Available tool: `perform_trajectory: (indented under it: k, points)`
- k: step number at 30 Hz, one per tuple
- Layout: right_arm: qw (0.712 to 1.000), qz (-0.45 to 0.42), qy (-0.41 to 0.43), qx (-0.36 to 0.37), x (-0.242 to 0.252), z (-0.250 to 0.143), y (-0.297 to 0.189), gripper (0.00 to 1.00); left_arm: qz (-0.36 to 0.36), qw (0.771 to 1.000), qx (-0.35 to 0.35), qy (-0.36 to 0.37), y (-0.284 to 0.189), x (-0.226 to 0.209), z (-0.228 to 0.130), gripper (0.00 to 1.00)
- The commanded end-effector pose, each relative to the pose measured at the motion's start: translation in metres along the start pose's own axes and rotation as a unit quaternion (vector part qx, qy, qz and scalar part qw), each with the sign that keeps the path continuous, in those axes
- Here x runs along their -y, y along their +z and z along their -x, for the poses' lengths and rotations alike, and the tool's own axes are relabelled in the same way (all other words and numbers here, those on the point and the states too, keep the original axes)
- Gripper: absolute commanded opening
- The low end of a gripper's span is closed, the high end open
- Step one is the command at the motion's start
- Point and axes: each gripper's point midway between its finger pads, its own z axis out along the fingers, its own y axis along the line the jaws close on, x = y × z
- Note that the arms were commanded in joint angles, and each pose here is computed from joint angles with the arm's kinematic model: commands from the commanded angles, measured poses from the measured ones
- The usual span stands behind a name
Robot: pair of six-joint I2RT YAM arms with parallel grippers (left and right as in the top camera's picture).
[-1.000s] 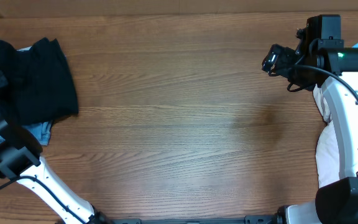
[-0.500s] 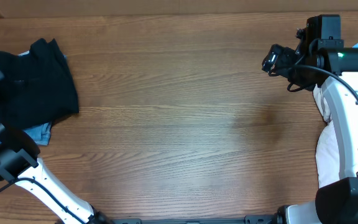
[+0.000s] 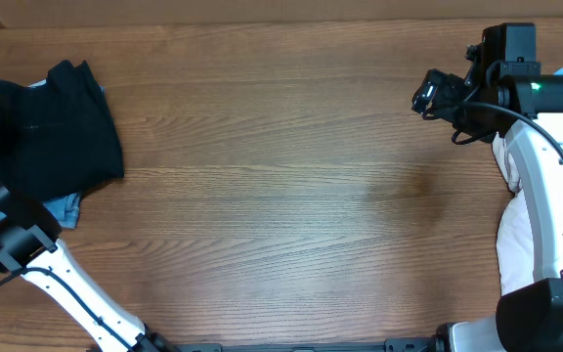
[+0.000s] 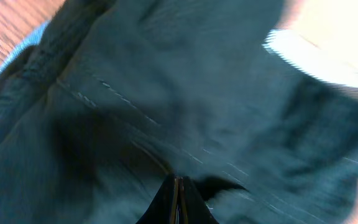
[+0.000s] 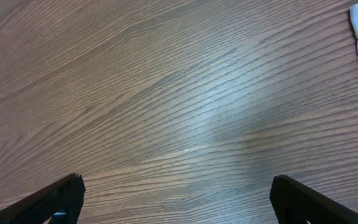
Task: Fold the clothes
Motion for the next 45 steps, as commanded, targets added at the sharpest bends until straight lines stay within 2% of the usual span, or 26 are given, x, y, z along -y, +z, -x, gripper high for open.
perform_trajectory:
  k: [1, 3, 5, 7, 9, 13, 16, 20, 22, 25, 26, 27, 30, 35, 37, 39, 45]
  points:
    - [1.0, -0.003, -0.002, 0.004, 0.0, 0.001, -0.001, 1.0, 0.022, 0.998, -0.035, -0.054, 0.035, -0.046, -0.005, 0.04]
    - [1.0, -0.003, -0.002, 0.004, 0.0, 0.001, -0.001, 1.0, 0.023, 0.997, -0.048, -0.062, 0.044, -0.06, -0.008, 0.04]
    - [1.0, -0.003, -0.002, 0.004, 0.0, 0.001, -0.001, 1.0, -0.014, 0.998, -0.046, -0.041, 0.039, -0.049, -0.006, 0.04]
    - [1.0, -0.003, -0.002, 0.004, 0.0, 0.001, -0.001, 1.0, -0.095, 0.994, -0.033, -0.034, 0.02, -0.017, 0.001, 0.04]
    - [1.0, -0.003, -0.002, 0.004, 0.0, 0.001, -0.001, 1.0, -0.212, 0.977, -0.003, -0.009, -0.029, 0.042, 0.011, 0.04]
    - [1.0, -0.003, -0.002, 0.004, 0.0, 0.001, -0.001, 1.0, -0.296, 0.955, -0.004, 0.023, -0.063, 0.121, -0.002, 0.04]
    - [1.0, -0.003, -0.002, 0.004, 0.0, 0.001, -0.001, 1.0, -0.3, 0.951, -0.018, 0.066, -0.044, 0.172, -0.023, 0.04]
    - [1.0, -0.003, -0.002, 0.004, 0.0, 0.001, -0.001, 1.0, -0.234, 0.971, -0.013, 0.053, -0.016, 0.203, -0.039, 0.04]
    - [1.0, -0.003, -0.002, 0.004, 0.0, 0.001, -0.001, 1.0, -0.241, 0.969, -0.013, 0.06, -0.017, 0.21, -0.041, 0.04]
    - [1.0, -0.003, -0.002, 0.004, 0.0, 0.001, -0.001, 1.0, -0.304, 0.951, -0.036, 0.052, -0.034, 0.213, -0.04, 0.04]
    - [1.0, -0.003, -0.002, 0.004, 0.0, 0.001, -0.001, 1.0, -0.276, 0.96, -0.048, -0.006, -0.032, 0.189, -0.035, 0.04]
    - [1.0, -0.003, -0.002, 0.004, 0.0, 0.001, -0.001, 1.0, -0.247, 0.968, -0.043, -0.031, -0.028, 0.172, -0.03, 0.04]
    - [1.0, -0.003, -0.002, 0.004, 0.0, 0.001, -0.001, 1.0, -0.162, 0.985, -0.022, -0.06, -0.026, 0.132, -0.023, 0.04]
    - [1.0, -0.003, -0.002, 0.004, 0.0, 0.001, -0.001, 1.0, -0.075, 0.995, 0.038, -0.059, -0.049, 0.106, -0.012, 0.04]
    - [1.0, -0.003, -0.002, 0.004, 0.0, 0.001, -0.001, 1.0, -0.044, 0.997, 0.046, -0.046, -0.046, 0.103, -0.014, 0.04]
    - [1.0, -0.003, -0.002, 0.004, 0.0, 0.001, -0.001, 1.0, 0.016, 0.997, 0.069, -0.037, -0.042, 0.094, -0.013, 0.04]
    - [1.0, -0.003, -0.002, 0.004, 0.0, 0.001, -0.001, 1.0, 0.08, 0.991, 0.101, 0.031, -0.03, 0.118, -0.021, 0.04]
